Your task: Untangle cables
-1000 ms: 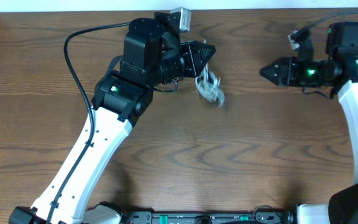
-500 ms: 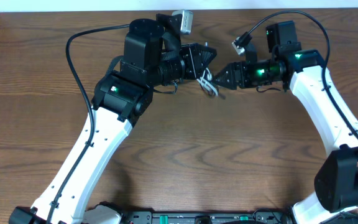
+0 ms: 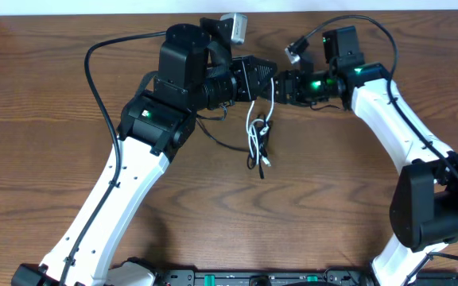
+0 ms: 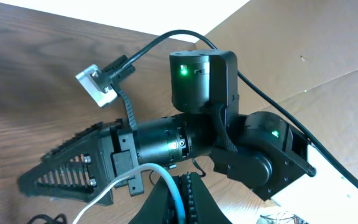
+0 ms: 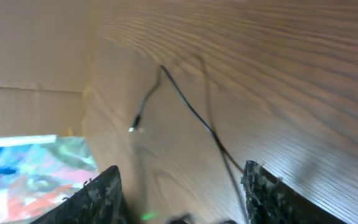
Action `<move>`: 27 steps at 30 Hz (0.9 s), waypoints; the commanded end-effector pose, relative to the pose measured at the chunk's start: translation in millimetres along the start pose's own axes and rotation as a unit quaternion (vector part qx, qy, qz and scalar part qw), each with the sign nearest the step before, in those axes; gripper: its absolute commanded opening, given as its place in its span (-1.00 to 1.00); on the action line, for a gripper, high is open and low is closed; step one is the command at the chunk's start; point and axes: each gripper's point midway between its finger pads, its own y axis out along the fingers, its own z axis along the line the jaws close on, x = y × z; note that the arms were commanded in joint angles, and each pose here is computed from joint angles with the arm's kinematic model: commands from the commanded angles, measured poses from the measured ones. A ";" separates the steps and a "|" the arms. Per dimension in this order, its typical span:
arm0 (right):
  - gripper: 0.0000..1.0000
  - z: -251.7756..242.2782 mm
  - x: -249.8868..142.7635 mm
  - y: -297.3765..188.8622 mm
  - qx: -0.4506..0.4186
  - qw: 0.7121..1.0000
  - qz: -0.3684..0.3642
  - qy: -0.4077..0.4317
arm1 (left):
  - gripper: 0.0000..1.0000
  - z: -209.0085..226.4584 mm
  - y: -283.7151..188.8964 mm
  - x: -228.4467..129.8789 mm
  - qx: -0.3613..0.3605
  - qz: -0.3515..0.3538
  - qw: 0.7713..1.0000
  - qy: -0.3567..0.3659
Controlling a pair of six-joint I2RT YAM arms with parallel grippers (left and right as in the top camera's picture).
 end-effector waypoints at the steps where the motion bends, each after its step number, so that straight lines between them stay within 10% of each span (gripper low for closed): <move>1: 0.17 14.4 1.5 -2.8 0.037 0.999 0.007 0.023 | -0.85 -8.5 -6.2 3.0 -0.012 -0.004 1.000 0.010; 16: 0.13 -24.2 -9.7 -16.0 -0.039 0.995 0.014 0.089 | -0.85 -7.5 -6.2 1.8 -0.010 -0.002 1.000 0.009; 27: 0.15 -14.6 -29.3 -37.1 0.036 0.995 0.047 -0.077 | -0.85 18.1 -9.2 24.4 0.060 -0.072 0.992 -0.089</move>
